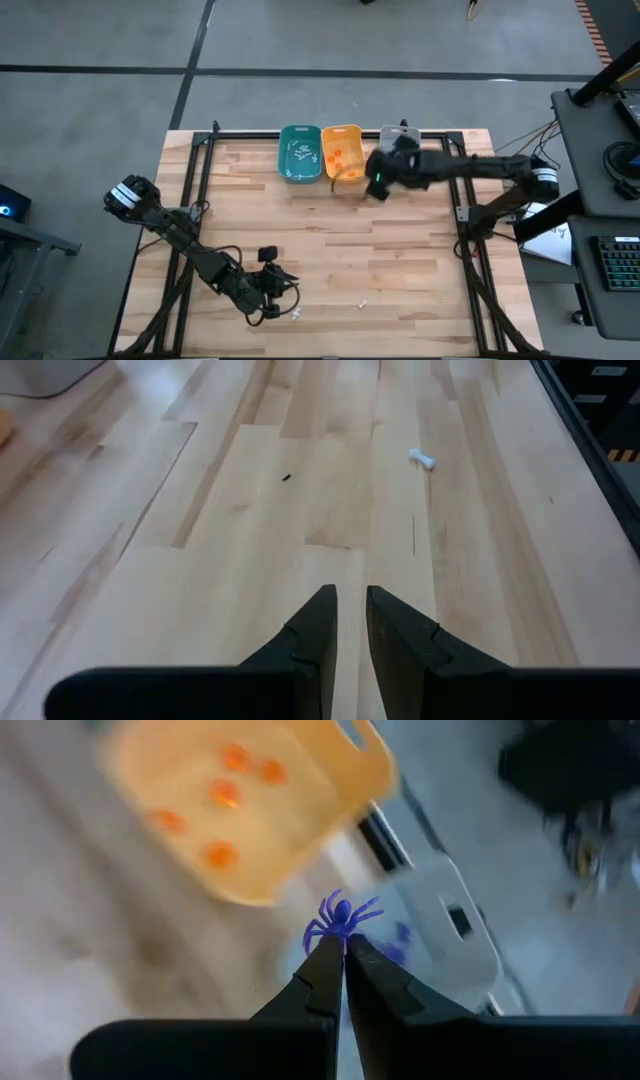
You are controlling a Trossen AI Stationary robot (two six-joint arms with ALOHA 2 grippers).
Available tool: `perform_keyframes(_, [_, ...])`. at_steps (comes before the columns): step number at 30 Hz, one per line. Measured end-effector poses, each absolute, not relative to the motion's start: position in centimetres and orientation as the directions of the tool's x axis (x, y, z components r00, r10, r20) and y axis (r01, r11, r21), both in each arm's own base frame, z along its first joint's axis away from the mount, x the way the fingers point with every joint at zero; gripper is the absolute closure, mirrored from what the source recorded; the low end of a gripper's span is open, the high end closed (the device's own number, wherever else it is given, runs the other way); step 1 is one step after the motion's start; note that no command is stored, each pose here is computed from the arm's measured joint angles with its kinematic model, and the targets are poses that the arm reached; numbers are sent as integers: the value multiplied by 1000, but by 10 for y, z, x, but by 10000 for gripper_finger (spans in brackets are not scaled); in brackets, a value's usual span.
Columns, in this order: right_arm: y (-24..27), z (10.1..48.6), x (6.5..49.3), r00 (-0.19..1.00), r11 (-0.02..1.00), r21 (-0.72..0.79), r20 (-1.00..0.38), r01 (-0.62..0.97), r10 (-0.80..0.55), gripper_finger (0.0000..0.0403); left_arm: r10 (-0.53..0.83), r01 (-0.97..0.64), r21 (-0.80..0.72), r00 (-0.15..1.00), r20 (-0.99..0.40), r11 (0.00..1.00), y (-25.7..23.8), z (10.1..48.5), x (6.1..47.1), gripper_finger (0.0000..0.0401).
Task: Sort Halloween decoration
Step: Put the purple spider toy into the gray bin
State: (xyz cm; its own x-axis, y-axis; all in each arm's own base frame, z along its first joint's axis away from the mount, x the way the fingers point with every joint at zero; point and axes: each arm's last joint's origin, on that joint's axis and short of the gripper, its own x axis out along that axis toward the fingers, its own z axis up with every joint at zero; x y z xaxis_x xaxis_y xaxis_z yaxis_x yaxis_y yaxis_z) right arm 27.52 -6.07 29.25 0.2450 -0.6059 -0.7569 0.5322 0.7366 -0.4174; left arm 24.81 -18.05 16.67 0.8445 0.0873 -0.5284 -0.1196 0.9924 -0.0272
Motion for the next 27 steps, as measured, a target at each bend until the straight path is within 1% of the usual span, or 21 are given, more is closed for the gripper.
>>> perform_keyframes(5, [-124,286,245,174,683,-339,-806,648,-565,394,88,-112,-14,845,-527,994,-180,167,248,360])
perform_keyframes(9, [-168,269,224,239,671,-192,-836,716,-494,394,110,-123,9,848,-518,992,-179,167,249,360])
perform_keyframes(13, [-199,247,205,320,637,-58,-827,769,-462,394,137,-137,38,851,-506,990,-178,167,249,360])
perform_keyframes(15, [-209,235,196,337,607,-17,-819,795,-465,394,140,-135,46,851,-506,990,-178,167,249,360])
perform_keyframes(19, [-219,218,185,328,552,6,-809,834,-488,394,149,-139,58,850,-506,989,-175,167,251,360])
perform_keyframes(23, [-219,203,183,306,543,4,-829,840,-468,394,165,-153,65,847,-506,986,-170,167,255,360])
perform_keyframes(27, [-221,195,185,310,529,16,-825,849,-473,392,178,-157,85,845,-504,984,-166,168,257,360])
